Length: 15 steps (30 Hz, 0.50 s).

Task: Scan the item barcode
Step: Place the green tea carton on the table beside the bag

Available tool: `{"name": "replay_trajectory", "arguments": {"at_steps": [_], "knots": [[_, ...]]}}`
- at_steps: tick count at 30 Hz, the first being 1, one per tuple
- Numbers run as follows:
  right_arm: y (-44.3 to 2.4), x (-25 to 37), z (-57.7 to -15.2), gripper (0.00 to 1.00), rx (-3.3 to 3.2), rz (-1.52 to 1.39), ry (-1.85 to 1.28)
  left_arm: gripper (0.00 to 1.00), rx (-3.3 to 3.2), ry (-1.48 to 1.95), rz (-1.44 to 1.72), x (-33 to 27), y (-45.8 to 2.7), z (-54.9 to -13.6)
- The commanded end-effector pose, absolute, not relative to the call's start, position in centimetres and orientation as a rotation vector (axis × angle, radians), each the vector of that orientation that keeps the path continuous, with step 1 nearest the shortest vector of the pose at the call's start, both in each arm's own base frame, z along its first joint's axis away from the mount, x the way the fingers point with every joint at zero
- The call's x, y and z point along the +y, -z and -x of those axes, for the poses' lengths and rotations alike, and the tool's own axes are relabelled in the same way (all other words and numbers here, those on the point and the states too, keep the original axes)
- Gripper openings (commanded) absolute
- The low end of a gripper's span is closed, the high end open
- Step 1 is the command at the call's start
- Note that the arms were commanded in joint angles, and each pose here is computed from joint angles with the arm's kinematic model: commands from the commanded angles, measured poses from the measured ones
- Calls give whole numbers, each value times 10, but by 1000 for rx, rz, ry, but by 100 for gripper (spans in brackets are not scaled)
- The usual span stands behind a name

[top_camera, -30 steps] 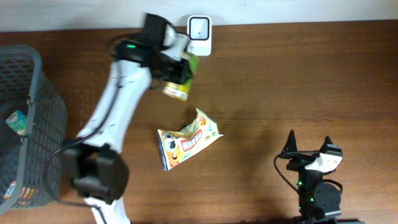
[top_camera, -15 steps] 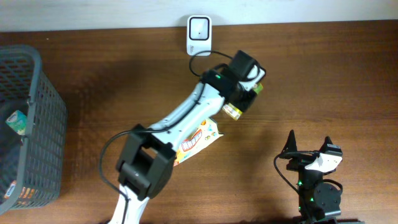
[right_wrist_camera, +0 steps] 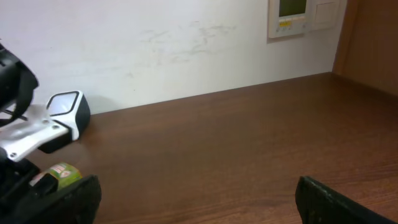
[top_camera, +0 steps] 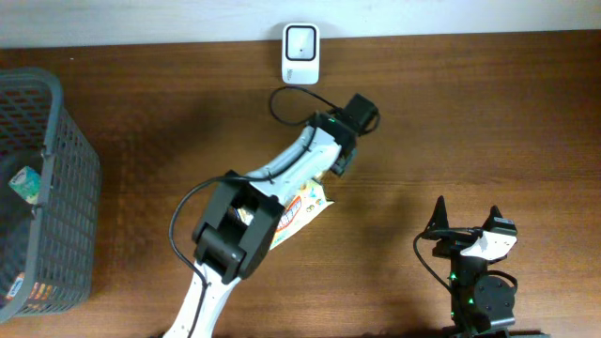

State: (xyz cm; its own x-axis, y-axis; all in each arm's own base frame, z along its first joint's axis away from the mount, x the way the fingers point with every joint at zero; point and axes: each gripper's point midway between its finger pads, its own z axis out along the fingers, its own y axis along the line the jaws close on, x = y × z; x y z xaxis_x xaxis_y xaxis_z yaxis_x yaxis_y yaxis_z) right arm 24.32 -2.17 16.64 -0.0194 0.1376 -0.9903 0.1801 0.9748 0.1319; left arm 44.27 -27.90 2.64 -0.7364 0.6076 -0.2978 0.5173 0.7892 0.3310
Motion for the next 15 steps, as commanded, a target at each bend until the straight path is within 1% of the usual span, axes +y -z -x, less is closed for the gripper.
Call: {"name": "replay_trajectory", "arguments": {"at_steps": [1, 4, 6, 8, 10, 11, 14, 15], "knots": [[-164, -23, -243, 99, 1596, -251, 46, 99, 2543, -388, -801, -265, -47, -462], [-164, -23, -243, 99, 1596, -251, 46, 99, 2497, -338, -787, -274, -89, -471], [-164, -23, -243, 99, 1596, -251, 46, 99, 2425, -171, -723, -281, -164, -481], [-164, -23, -243, 99, 1596, -251, 46, 99, 2365, -44, -656, -268, -226, -487], [-164, -23, -243, 99, 1596, -251, 46, 99, 2332, 7, -573, -234, -276, -487], [-164, -23, -243, 99, 1596, -251, 46, 99, 2322, -6, -510, -205, -300, -486], [-164, -23, -243, 99, 1596, -251, 46, 99, 2329, -43, -287, -127, -337, -481], [-164, -23, -243, 99, 1595, -251, 46, 99, 2333, -56, -118, -81, -350, -476]]}}
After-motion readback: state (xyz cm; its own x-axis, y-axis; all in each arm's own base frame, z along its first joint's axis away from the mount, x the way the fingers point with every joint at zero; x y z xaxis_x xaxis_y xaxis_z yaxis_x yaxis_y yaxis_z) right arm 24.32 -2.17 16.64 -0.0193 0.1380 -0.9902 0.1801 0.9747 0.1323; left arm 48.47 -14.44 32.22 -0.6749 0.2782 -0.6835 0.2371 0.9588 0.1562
